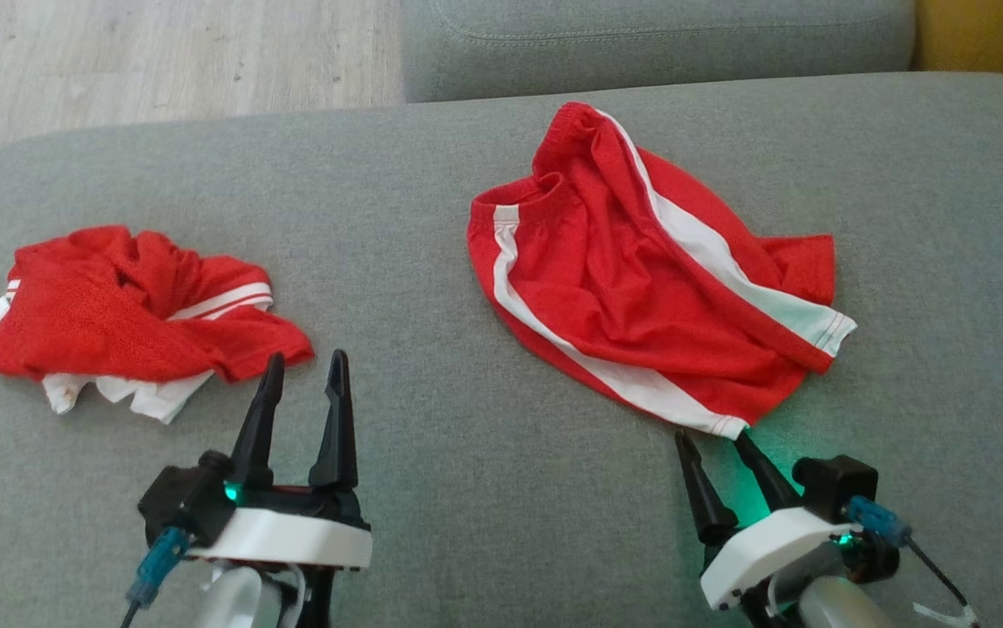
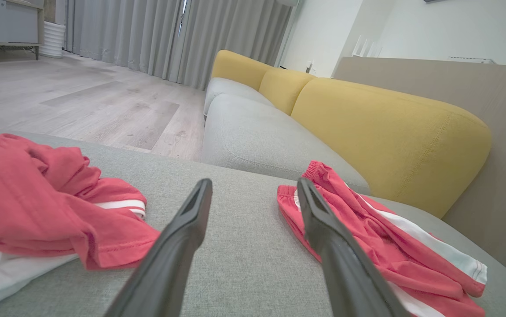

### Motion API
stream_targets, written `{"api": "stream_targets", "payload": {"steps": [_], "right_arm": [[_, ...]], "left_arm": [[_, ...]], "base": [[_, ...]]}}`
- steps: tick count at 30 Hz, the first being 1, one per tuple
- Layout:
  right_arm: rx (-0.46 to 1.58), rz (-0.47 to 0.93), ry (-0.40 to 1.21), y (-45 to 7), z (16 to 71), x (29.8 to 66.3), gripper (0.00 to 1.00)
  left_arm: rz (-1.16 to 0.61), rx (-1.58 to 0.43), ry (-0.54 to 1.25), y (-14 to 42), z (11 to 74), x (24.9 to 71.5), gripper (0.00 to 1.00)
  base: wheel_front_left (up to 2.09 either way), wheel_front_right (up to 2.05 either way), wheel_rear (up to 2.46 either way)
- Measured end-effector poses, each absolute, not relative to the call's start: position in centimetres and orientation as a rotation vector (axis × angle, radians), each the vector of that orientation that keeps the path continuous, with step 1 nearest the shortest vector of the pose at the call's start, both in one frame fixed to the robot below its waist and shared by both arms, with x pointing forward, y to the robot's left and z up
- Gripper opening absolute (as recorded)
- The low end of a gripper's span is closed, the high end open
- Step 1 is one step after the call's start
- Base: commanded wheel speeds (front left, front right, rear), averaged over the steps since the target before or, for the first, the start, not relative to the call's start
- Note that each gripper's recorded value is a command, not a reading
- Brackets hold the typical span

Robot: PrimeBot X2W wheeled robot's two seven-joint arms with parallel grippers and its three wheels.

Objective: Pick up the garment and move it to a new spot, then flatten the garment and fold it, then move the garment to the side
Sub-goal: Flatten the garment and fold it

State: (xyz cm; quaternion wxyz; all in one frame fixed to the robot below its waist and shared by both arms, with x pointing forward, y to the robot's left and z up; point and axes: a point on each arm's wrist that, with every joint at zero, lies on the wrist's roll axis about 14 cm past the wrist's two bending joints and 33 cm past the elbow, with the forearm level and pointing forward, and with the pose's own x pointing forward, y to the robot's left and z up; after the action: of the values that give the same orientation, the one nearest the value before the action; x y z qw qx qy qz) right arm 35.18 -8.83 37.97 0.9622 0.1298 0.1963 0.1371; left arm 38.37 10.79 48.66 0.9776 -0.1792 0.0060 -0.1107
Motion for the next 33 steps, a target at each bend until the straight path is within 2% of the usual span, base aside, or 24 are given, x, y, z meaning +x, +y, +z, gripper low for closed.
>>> {"api": "stream_targets", "payload": {"steps": [4, 5, 6, 7, 17, 23, 28, 33], "right_arm": [[0.260, 0.273, 0.380, -9.0, 38.3, 35.8, 1.00], [0.259, 0.274, 0.379, -9.0, 38.4, 36.0, 0.86], [0.260, 0.274, 0.377, -9.0, 38.5, 36.1, 0.27], [0.262, 0.276, 0.375, -8.9, 38.5, 36.2, 0.00], [0.245, 0.240, 0.352, -10.2, 38.8, 36.4, 0.00], [0.186, 0.118, 0.326, -14.7, 39.0, 36.2, 0.00], [0.136, -0.016, 0.330, -19.4, 38.5, 34.6, 0.00], [0.128, -0.068, 0.325, -21.1, 38.5, 33.7, 0.00]], "left_arm": [[-0.224, -0.361, 0.015, 10.7, 48.6, 38.4, 1.00], [-0.225, -0.361, 0.015, 10.7, 48.6, 38.4, 1.00], [-0.225, -0.361, 0.015, 10.7, 48.6, 38.4, 1.00], [-0.224, -0.361, 0.015, 10.7, 48.6, 38.4, 1.00], [-0.235, -0.351, 0.008, 10.4, 48.8, 38.5, 1.00], [-0.266, -0.345, 0.002, 9.5, 49.1, 38.8, 1.00], [-0.303, -0.340, -0.001, 8.3, 49.4, 39.0, 1.00], [-0.350, -0.325, -0.018, 6.9, 50.1, 39.8, 1.00]], "base": [[0.00, 0.00, 0.00], [0.00, 0.00, 0.00], [0.00, 0.00, 0.00], [0.00, 0.00, 0.00], [0.00, 0.00, 0.00], [0.00, 0.00, 0.00], [0.00, 0.00, 0.00], [0.00, 0.00, 0.00]]}}
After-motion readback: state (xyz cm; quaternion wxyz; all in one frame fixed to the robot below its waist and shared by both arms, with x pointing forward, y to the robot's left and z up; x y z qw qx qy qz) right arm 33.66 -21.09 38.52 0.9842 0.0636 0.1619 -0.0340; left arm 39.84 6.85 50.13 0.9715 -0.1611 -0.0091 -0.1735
